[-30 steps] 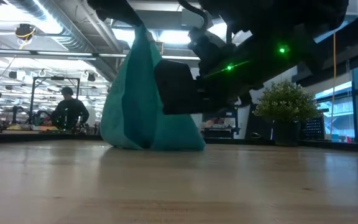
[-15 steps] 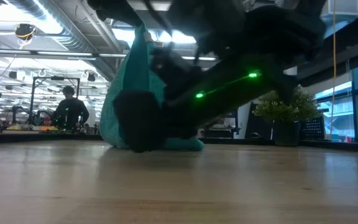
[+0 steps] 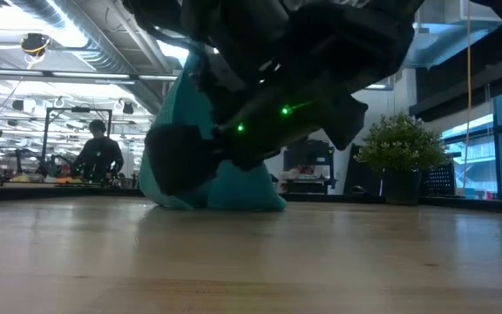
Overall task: Roll microfiber towels into tight, uniform cylinder then place into a basket
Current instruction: Fold the blue microfiber cloth
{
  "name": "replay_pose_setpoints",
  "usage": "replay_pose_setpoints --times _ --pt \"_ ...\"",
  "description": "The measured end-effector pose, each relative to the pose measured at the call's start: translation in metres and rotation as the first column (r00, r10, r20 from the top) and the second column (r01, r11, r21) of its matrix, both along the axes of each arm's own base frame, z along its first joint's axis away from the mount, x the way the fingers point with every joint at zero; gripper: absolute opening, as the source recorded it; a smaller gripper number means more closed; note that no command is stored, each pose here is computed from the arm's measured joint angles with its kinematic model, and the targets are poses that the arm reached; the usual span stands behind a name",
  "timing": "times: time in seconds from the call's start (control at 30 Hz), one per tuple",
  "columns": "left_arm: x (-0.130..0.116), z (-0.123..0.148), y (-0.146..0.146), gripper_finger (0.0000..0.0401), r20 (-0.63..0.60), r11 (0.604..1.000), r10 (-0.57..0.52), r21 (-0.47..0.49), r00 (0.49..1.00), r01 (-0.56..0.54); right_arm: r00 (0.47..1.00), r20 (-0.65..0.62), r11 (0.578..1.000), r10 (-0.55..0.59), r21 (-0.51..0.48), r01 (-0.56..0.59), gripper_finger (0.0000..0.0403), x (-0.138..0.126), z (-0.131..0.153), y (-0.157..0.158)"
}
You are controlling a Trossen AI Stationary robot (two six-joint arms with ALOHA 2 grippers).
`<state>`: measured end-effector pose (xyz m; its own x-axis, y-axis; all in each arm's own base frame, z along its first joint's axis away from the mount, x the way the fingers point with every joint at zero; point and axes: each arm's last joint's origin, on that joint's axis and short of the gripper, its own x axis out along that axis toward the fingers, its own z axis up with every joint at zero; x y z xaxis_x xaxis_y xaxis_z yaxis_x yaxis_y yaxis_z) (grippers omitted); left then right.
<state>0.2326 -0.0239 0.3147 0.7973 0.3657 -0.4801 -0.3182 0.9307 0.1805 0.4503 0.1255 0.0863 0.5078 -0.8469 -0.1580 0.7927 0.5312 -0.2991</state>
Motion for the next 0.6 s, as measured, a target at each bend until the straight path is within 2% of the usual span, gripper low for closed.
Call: replay_pose_setpoints --times 0.07,0.2,0.33,0.6 --pt "0.0 0.0 0.0 0.0 0.0 1.0 -0.001 0.0 1.0 0.001 0.999 0.016 0.998 -0.049 -0.031 0.05 0.0264 -0.001 0.001 -0.002" --pt "0.0 0.0 0.0 0.0 0.0 1.0 -0.001 -0.001 1.0 0.001 0.99 0.091 0.993 -0.108 -0.028 0.111 0.0264 -0.001 0.002 -0.005" --pt "0.0 -0.001 0.0 0.0 -0.008 1.0 -0.001 -0.001 1.0 0.001 0.989 0.098 0.993 -0.109 -0.028 0.112 0.0264 -0.002 0.002 -0.003" --pt "-0.006 -0.009 0.001 0.0 -0.085 0.998 0.036 -0.042 0.996 -0.04 0.986 0.122 0.991 -0.111 -0.067 0.12 0.0264 -0.01 0.005 0.02"
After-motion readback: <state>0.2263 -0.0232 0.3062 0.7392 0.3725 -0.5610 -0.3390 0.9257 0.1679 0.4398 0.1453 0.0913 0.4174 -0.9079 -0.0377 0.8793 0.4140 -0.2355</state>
